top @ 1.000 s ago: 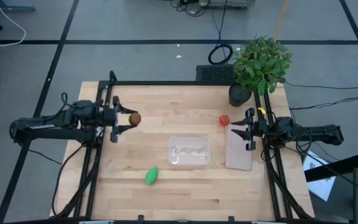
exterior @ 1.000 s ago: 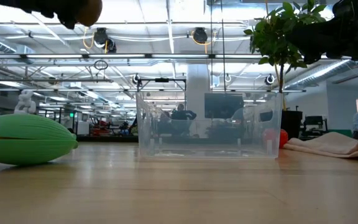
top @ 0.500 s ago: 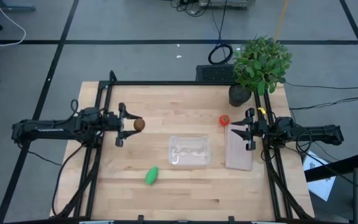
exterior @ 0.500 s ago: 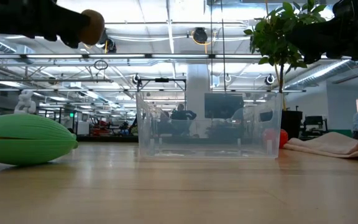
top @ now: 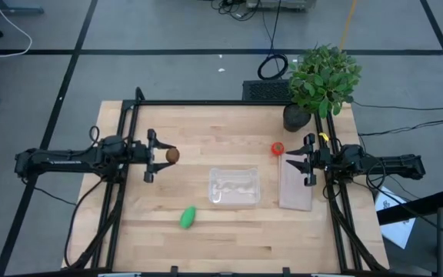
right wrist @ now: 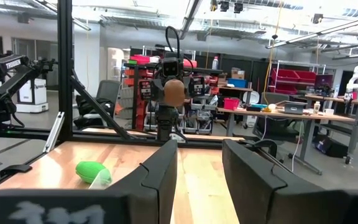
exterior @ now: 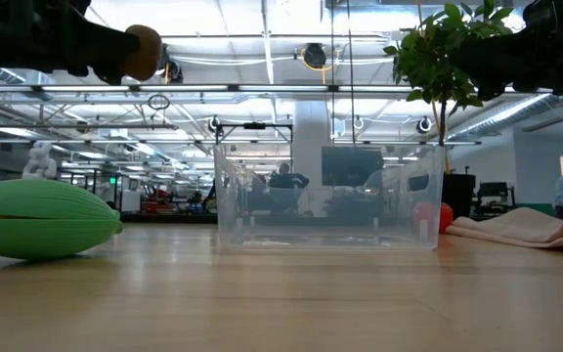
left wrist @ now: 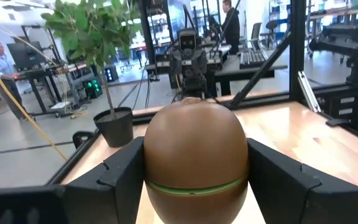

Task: Pick and placing Produce into tupperware
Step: Put the kiwi into the transparent bin, then put the tomato into the transparent bin

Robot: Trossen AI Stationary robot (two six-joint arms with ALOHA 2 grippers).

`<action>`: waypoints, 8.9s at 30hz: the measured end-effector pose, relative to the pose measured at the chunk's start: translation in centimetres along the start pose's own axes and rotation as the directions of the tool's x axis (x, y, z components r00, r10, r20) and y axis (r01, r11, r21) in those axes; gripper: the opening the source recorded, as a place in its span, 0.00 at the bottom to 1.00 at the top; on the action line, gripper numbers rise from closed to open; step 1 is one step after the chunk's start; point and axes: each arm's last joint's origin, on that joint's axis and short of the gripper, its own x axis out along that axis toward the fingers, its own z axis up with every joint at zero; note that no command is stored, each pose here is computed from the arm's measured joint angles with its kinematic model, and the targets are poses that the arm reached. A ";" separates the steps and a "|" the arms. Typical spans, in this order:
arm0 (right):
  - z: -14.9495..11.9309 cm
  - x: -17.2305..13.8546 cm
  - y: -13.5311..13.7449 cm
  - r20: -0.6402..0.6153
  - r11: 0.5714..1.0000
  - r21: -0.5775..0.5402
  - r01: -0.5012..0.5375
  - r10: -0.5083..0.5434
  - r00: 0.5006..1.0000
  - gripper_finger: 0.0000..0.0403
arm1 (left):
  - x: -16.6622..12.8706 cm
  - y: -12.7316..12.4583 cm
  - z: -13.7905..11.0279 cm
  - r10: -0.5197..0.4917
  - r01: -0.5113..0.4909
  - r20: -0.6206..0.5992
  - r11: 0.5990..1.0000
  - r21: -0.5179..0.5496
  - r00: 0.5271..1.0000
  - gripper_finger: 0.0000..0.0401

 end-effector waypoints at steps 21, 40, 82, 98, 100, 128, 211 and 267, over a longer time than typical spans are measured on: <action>0.1 0.0 0.0 0.008 1.000 -0.001 0.002 -0.002 1.000 0.30 | 1.0 2.5 6.2 0.134 -0.135 0.098 0.991 -0.001 0.986 0.60; 0.1 0.0 0.0 0.007 1.000 -0.001 0.003 -0.003 1.000 0.30 | 8.3 6.8 11.2 -0.049 0.049 0.001 0.999 0.007 0.999 0.60; 0.1 0.0 0.0 0.006 1.000 -0.005 0.003 -0.003 1.000 0.30 | 23.9 8.5 6.7 -0.432 0.386 -0.391 0.902 -0.194 0.813 0.60; 0.1 0.0 0.0 0.007 1.000 -0.005 0.003 -0.003 1.000 0.30 | 26.2 5.4 -0.3 -0.523 0.437 -0.580 0.849 -0.296 0.624 0.60; 0.1 0.0 0.0 0.007 1.000 -0.005 0.003 -0.003 1.000 0.30 | 26.3 5.1 -0.7 -0.529 0.446 -0.592 0.844 -0.297 0.608 0.60; 0.0 0.0 0.0 -0.003 1.000 -0.003 0.000 0.000 1.000 0.30 | 26.6 2.1 -5.0 -0.546 0.483 -0.721 0.812 -0.329 0.427 0.60; -0.1 0.1 0.0 -0.008 1.000 -0.013 0.001 -0.001 1.000 0.30 | 27.2 -1.4 -5.2 -0.447 0.882 -0.847 0.468 0.052 0.287 0.60; -0.1 0.1 0.0 -0.014 1.000 -0.021 0.002 -0.002 1.000 0.30 | 28.3 -0.2 -3.1 -0.313 0.781 -0.904 0.623 0.037 0.292 0.69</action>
